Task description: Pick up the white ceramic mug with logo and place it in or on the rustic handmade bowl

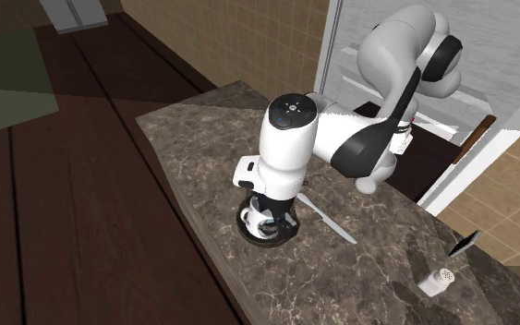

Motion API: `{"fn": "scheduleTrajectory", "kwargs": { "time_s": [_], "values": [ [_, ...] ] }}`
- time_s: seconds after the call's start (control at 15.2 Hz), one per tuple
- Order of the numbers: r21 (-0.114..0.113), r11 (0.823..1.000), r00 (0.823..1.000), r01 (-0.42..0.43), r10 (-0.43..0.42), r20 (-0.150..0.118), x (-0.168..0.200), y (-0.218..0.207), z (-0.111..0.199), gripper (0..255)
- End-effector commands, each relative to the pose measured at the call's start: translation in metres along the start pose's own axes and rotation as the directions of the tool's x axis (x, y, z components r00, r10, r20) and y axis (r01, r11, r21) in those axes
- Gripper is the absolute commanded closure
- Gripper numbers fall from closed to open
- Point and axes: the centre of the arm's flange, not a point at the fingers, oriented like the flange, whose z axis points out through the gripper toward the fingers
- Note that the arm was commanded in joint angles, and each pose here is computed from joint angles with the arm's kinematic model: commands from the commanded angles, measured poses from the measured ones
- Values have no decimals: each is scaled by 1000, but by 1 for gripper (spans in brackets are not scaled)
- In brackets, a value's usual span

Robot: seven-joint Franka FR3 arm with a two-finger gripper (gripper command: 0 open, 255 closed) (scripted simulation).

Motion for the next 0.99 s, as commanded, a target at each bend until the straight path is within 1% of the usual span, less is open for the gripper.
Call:
{"fn": "scheduleTrajectory", "kwargs": {
  "time_s": [0.0,0.13,0.4,0.92],
  "values": [
    [0,1000,1000,0,0,0,0,0,0,0],
    [0,1000,1000,0,0,0,0,0,0,0],
    [0,1000,1000,0,0,0,0,0,-50,0],
    [0,1000,1000,0,0,0,0,0,-50,0]
  ]
}}
